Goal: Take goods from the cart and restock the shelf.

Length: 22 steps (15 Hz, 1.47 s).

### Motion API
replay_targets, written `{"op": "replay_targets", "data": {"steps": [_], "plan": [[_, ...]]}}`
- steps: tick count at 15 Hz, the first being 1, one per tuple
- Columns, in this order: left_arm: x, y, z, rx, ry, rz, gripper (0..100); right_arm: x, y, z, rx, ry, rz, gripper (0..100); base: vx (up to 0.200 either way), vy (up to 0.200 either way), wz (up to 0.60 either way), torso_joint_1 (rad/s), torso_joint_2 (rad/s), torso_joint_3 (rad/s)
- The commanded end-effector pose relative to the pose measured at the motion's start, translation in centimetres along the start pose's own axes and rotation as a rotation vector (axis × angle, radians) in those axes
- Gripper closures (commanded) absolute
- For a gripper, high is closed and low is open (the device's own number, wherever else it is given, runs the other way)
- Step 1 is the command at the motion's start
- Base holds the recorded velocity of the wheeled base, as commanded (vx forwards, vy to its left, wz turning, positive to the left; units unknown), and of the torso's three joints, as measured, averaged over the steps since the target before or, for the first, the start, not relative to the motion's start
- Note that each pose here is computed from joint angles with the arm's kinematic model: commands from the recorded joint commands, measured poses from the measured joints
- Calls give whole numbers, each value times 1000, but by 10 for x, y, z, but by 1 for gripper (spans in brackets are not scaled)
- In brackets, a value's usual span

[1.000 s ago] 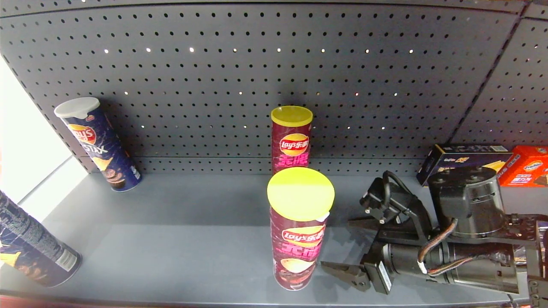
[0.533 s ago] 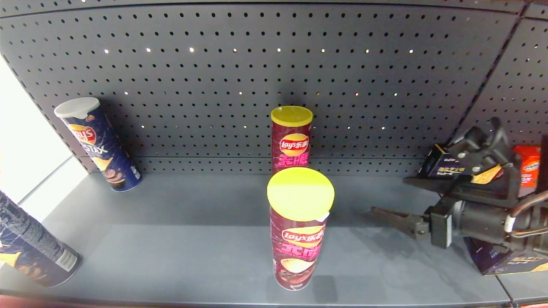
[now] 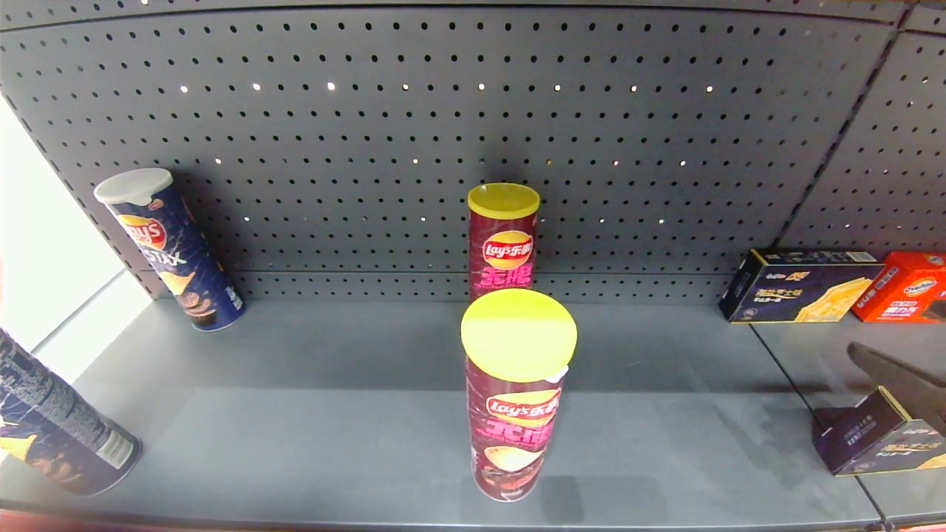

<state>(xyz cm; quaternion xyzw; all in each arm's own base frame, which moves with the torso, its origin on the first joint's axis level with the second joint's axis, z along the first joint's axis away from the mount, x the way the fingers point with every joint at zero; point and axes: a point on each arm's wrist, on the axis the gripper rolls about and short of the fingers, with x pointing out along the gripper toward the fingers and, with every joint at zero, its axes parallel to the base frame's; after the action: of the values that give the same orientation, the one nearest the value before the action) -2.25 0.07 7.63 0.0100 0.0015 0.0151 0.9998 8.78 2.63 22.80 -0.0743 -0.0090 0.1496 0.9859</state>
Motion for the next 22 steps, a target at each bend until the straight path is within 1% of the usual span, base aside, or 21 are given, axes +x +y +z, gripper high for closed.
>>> {"op": "replay_targets", "data": {"steps": [1,2,3,5,6,7,9,10,11,12,13,14,16,17,18,19,20,21,22], "plan": [[0,0,0,0,2,-3,0,-60,3,-35,14,-93,-125,0,0,0,0,0,0,0],[0,0,0,2,2,-3,0,-70,5,-46,22,-92,-160,0,0,0,0,0,0,0],[0,0,0,2,2,-3,0,-70,5,-46,22,-92,-160,0,0,0,0,0,0,0],[0,0,0,2,3,-3,0,-94,10,-65,20,-82,-237,0,0,0,0,0,0,0],[0,0,0,1,0,-3,0,-99,11,-69,19,-72,-249,0,0,0,0,0,0,0],[0,0,0,3,3,-3,0,-114,16,-83,16,-54,-286,0,0,0,0,0,0,0],[0,0,0,5,2,-3,0,-124,23,-100,27,-33,-364,0,0,0,0,0,0,0],[0,0,0,5,2,-3,0,-125,28,-113,48,-50,-352,0,0,0,0,0,0,0],[0,0,0,6,2,-4,0,-121,29,-127,66,-27,-321,0,0,0,0,0,0,0],[0,0,0,6,2,-4,0,-121,29,-127,66,-27,-321,0,0,0,0,0,0,0],[0,0,0,6,2,-6,0,-113,29,-142,67,-46,-312,0,0,0,0,0,0,0],[0,0,0,6,2,-4,0,-113,30,-143,76,-35,-283,0,0,0,0,0,0,0],[0,0,0,8,2,-4,0,-113,32,-143,91,-47,-170,0,0,0,0,0,0,0],[0,0,0,8,2,-6,0,-113,33,-142,119,-47,-157,0,0,0,0,0,0,0],[0,0,0,8,2,-9,0,-114,31,-143,143,-30,-246,0,0,0,0,0,0,0],[0,0,0,8,2,-9,0,-114,29,-147,161,-7,-367,0,0,0,0,0,0,0],[0,0,0,8,2,-7,0,-114,28,-148,205,-10,-390,0,0,0,0,0,0,0],[0,0,0,8,2,-7,0,-113,30,-150,132,21,-320,0,0,0,0,0,0,0],[0,0,0,8,2,-7,0,-113,32,-150,104,21,-243,0,0,0,0,0,0,0]]}}
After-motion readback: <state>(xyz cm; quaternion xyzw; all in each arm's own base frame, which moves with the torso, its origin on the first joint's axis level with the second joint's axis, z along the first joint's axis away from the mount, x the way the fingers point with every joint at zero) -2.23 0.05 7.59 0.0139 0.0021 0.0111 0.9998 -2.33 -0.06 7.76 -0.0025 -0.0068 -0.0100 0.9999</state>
